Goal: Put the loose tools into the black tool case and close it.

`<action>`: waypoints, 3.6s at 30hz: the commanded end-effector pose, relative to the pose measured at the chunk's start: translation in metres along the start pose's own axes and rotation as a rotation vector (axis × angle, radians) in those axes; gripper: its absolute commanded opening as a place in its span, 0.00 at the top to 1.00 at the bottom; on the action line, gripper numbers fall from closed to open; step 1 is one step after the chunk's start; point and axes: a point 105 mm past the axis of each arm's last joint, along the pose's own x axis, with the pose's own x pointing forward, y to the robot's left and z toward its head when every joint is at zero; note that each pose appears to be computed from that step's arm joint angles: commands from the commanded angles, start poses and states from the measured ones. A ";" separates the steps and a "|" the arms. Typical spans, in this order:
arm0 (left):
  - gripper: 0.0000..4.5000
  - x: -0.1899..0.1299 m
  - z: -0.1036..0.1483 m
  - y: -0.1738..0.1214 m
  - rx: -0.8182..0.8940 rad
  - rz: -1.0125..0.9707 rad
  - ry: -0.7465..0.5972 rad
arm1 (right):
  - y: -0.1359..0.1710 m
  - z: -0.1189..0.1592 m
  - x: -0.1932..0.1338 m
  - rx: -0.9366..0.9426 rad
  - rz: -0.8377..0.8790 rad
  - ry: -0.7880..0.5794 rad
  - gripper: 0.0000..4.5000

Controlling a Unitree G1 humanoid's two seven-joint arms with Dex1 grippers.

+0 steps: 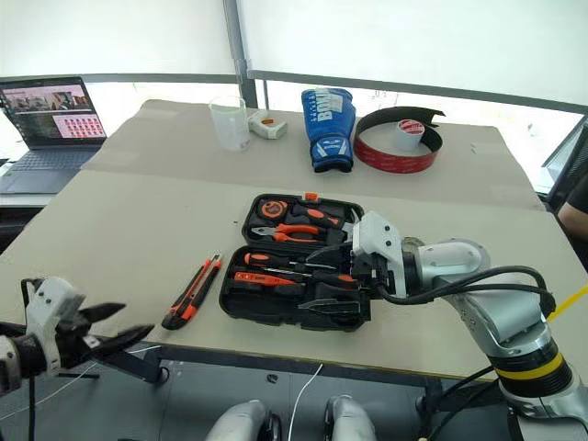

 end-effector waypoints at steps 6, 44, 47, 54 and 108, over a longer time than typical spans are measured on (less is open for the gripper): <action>0.01 0.040 0.015 -0.016 -0.085 -0.063 0.062 | 0.010 0.007 -0.002 -0.042 -0.015 -0.015 0.00; 0.63 0.084 0.086 -0.079 0.803 -0.973 0.127 | 0.034 -0.016 -0.025 -0.068 -0.147 0.126 0.00; 0.63 0.096 0.084 -0.089 0.831 -1.012 0.148 | 0.035 -0.017 -0.026 -0.062 -0.167 0.131 0.00; 0.63 0.116 0.076 -0.098 0.888 -1.060 0.216 | 0.036 -0.020 -0.027 -0.049 -0.204 0.133 0.00; 0.99 0.141 0.049 -0.096 0.970 -1.001 0.181 | 0.034 -0.024 -0.024 -0.050 -0.238 0.140 0.00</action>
